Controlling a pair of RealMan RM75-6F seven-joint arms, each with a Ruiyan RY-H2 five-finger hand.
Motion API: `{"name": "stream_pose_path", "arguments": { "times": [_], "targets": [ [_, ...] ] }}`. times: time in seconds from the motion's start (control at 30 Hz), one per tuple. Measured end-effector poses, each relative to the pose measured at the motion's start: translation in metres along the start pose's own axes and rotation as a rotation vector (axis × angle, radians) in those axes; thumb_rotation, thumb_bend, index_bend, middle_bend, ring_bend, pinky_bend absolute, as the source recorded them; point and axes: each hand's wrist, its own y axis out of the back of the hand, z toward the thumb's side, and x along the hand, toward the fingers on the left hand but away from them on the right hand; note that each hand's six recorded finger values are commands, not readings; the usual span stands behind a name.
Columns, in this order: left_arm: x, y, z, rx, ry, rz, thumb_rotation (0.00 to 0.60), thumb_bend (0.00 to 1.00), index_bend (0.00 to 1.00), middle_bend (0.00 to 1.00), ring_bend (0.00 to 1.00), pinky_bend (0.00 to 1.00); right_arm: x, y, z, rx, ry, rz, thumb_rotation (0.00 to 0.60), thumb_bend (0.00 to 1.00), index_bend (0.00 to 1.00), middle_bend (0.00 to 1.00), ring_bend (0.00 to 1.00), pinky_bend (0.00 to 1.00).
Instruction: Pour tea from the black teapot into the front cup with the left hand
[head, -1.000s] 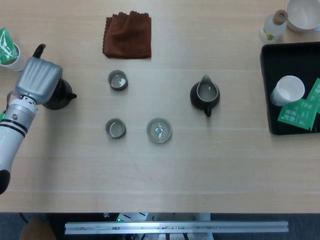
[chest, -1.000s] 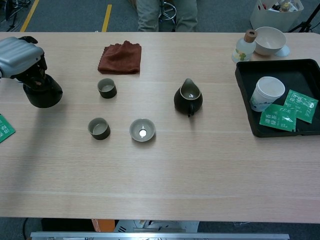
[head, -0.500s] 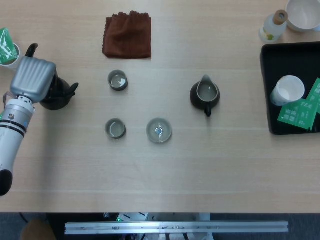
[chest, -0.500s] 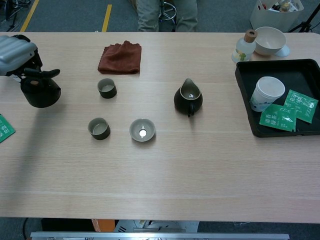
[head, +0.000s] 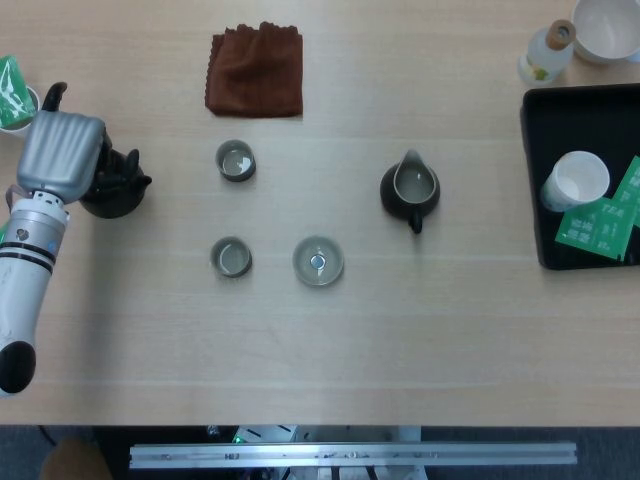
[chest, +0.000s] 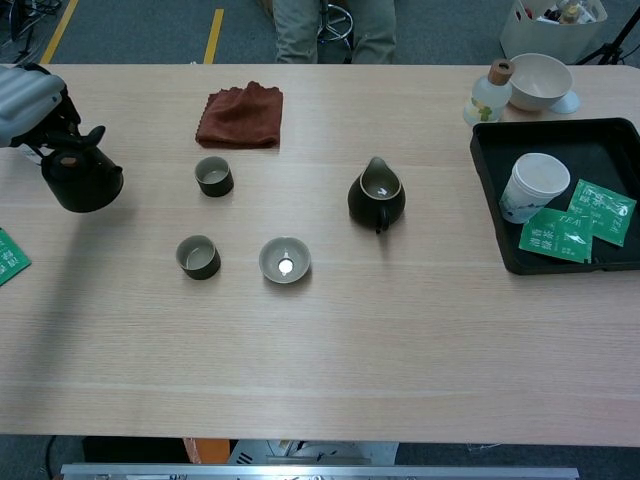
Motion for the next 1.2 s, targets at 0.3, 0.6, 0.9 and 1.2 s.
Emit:
{"name": "stream_pose_path", "arguments": {
  "times": [0.3,0.6,0.9,1.2],
  "targets": [
    [-0.003,0.008,0.004,0.01,-0.042,0.051,0.507,0.49,0.93,1.0,0.85,0.09,0.0,0.0,0.001,0.0,0.003,0.0,0.6,0.0,0.21,0.17,0.0,0.0],
    [-0.011,0.018,0.012,0.025,-0.077,0.095,0.497,0.49,0.93,1.0,0.85,0.09,0.0,0.0,0.002,0.001,0.005,0.003,0.6,0.0,0.21,0.17,0.0,0.0],
    [-0.021,0.021,0.029,0.01,-0.099,0.076,0.371,0.49,0.93,1.0,0.85,0.09,0.0,-0.002,0.0,-0.004,0.005,0.007,0.6,0.0,0.21,0.17,0.0,0.0],
    [-0.031,0.021,0.045,0.011,-0.108,0.054,0.333,0.49,0.93,1.0,0.85,0.09,0.001,-0.001,-0.002,-0.008,0.006,0.007,0.6,0.0,0.21,0.17,0.0,0.0]
  ]
}}
